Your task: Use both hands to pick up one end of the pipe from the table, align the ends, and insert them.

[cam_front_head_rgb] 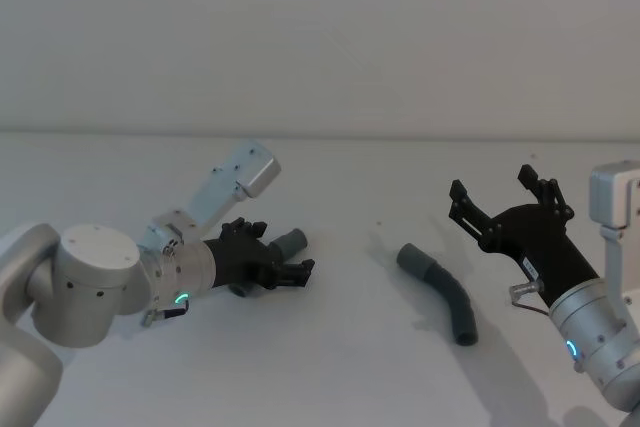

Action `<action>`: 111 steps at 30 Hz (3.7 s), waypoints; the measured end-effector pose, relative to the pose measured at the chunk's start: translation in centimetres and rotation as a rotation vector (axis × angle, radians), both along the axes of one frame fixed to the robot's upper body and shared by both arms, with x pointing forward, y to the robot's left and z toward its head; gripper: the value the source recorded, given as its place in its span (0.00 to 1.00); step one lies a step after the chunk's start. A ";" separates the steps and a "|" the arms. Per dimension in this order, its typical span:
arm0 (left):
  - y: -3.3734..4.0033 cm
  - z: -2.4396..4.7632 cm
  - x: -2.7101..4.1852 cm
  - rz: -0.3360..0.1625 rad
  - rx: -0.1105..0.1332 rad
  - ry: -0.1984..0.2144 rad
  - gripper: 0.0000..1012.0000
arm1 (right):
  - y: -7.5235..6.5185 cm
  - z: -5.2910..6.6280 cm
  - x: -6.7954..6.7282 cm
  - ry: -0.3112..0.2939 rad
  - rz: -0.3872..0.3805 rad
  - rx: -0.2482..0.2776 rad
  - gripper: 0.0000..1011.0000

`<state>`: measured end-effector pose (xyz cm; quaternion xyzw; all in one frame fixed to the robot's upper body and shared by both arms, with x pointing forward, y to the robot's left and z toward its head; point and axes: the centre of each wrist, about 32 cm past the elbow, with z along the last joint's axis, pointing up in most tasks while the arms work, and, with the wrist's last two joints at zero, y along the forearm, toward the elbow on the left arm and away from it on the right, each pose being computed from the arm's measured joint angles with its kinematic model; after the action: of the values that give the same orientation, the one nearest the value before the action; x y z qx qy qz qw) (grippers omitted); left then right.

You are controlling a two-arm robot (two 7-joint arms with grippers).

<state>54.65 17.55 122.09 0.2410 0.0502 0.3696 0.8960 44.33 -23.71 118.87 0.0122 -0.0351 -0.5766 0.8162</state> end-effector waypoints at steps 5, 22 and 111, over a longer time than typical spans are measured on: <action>0.04 0.04 0.05 -0.003 0.002 0.005 0.92 | 0.0 0.0 0.0 0.000 0.000 0.000 0.99; 0.11 0.07 0.12 -0.006 0.004 0.013 0.45 | 0.0 0.0 0.0 0.000 0.000 0.000 0.99; 0.11 0.11 0.14 -0.007 0.004 0.015 0.35 | 0.5 1.3 -0.2 0.512 0.084 -0.104 0.99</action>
<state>54.78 17.66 122.20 0.2458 0.0551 0.3647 0.8964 44.14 -23.21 120.16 -0.1745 0.1434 -0.5241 0.8211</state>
